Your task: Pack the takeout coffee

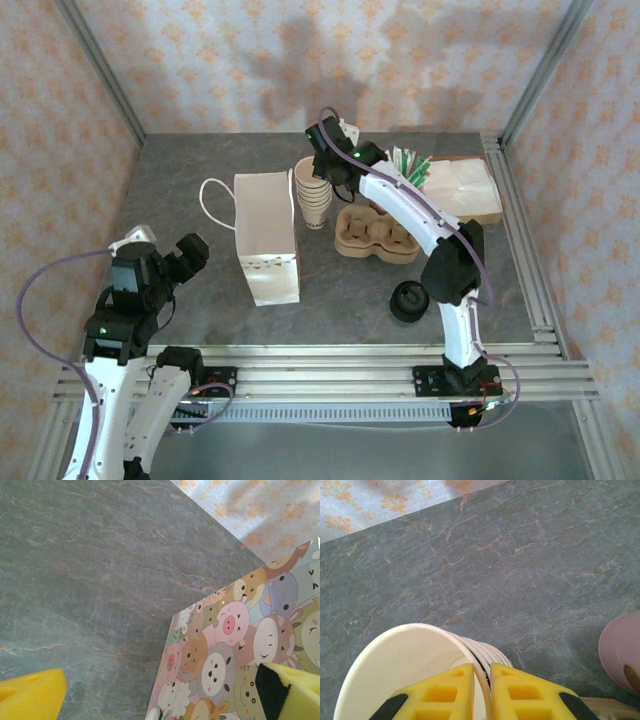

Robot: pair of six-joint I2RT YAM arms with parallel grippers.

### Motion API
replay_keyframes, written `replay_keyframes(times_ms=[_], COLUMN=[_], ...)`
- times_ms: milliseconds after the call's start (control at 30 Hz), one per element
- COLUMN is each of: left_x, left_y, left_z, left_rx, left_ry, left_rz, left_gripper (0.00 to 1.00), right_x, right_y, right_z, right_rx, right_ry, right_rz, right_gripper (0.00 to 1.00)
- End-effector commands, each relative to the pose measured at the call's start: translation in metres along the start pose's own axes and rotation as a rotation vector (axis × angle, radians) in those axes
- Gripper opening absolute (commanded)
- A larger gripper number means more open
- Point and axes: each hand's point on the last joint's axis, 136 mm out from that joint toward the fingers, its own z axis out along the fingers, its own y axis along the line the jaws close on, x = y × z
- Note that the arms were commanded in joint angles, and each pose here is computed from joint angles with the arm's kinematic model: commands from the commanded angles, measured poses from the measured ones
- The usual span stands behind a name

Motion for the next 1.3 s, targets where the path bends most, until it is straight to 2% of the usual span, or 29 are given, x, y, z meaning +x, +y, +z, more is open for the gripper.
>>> replay_keyframes(times_ms=[0, 133, 200, 333, 533, 1067, 1267], left_x=[0.000, -0.001, -0.001, -0.001, -0.001, -0.003, -0.006], left_y=[0.008, 0.008, 0.009, 0.010, 0.010, 0.004, 0.000], left_z=[0.001, 0.002, 0.002, 0.002, 0.001, 0.000, -0.005], left_rx=[-0.039, -0.039, -0.041, -0.045, -0.048, -0.020, -0.008], left_ry=[-0.013, -0.016, -0.017, -0.017, -0.021, -0.016, -0.021], left_rz=[-0.004, -0.003, -0.002, -0.001, 0.003, -0.014, -0.008], left_gripper=[0.99, 0.99, 0.98, 0.99, 0.98, 0.99, 0.99], right_x=[0.001, 0.003, 0.002, 0.000, -0.010, -0.066, -0.091], right_y=[-0.003, 0.000, 0.002, 0.005, 0.008, 0.012, 0.009], right_z=[-0.001, -0.002, -0.003, -0.008, -0.021, -0.090, -0.145], right_rx=[0.016, 0.004, -0.002, -0.015, -0.023, -0.072, -0.136], right_ry=[0.007, 0.011, 0.009, 0.004, -0.024, -0.186, -0.266], right_rz=[-0.016, -0.031, -0.041, -0.055, -0.087, -0.053, -0.022], right_gripper=[0.15, 0.14, 0.09, 0.08, 0.01, 0.00, 0.00])
